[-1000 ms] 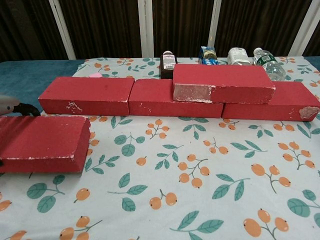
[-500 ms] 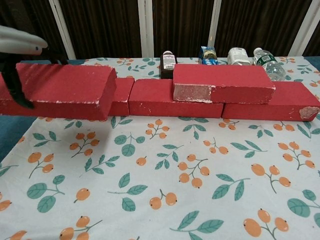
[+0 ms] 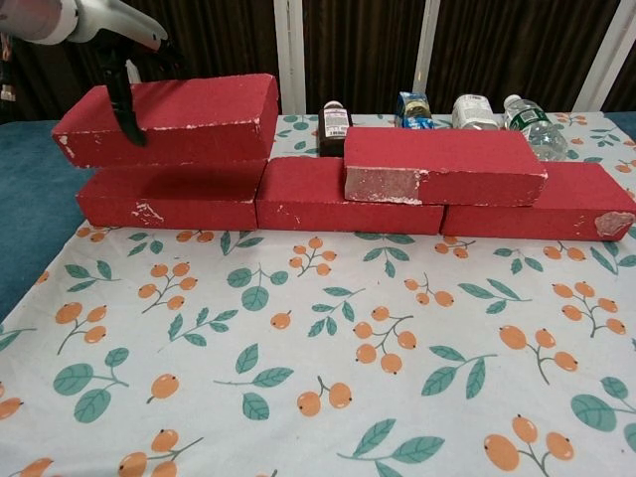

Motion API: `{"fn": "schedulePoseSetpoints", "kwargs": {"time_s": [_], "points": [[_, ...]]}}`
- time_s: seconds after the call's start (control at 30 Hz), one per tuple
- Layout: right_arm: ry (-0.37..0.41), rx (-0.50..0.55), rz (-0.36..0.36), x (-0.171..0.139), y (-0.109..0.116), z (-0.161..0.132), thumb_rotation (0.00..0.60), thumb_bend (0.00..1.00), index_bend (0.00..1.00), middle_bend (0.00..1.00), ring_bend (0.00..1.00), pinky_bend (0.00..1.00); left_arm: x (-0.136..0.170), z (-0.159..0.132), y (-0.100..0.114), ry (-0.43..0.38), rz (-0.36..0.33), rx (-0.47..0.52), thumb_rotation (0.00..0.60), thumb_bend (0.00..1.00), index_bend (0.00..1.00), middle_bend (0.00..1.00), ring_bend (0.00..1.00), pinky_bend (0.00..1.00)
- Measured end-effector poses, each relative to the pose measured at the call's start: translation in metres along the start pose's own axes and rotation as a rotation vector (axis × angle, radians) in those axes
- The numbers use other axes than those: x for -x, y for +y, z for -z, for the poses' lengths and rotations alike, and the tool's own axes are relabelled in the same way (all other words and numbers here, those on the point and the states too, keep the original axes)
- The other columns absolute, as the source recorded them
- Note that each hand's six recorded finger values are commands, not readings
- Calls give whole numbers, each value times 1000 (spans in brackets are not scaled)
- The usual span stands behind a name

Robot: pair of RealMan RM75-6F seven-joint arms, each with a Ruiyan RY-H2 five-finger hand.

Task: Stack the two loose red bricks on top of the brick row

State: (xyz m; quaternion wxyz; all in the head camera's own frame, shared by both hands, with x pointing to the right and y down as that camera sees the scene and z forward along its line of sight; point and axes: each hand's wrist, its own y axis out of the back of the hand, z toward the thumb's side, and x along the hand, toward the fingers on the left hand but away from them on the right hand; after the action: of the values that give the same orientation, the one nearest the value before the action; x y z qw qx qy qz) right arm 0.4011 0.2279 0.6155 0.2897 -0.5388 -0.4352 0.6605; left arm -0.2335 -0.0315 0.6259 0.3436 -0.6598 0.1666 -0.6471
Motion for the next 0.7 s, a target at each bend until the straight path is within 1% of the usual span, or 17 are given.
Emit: {"fn": "schedulePoseSetpoints", "kwargs": {"time_s": [0.2,0.4,0.53,0.7], "points": [[-19,-17,-16,4,-6,0,600,150,0,0,0,0,-33,3,11,23,24,18,600,11,275,368,39,53],[-46,-33,-23,9,-10,2,600,150,0,0,0,0,-57,-5,9,7,56,6,600,11,276,363,39,52],[-53,-41,-26,11,-13,2,600,150,0,0,0,0,-67,-15,4,-21,86,6,600,11,276,361,38,51],[-61,-48,-30,13,-15,3,600,150,0,0,0,0,-72,-27,3,-45,102,-9,600,12,276,362,38,51]]}}
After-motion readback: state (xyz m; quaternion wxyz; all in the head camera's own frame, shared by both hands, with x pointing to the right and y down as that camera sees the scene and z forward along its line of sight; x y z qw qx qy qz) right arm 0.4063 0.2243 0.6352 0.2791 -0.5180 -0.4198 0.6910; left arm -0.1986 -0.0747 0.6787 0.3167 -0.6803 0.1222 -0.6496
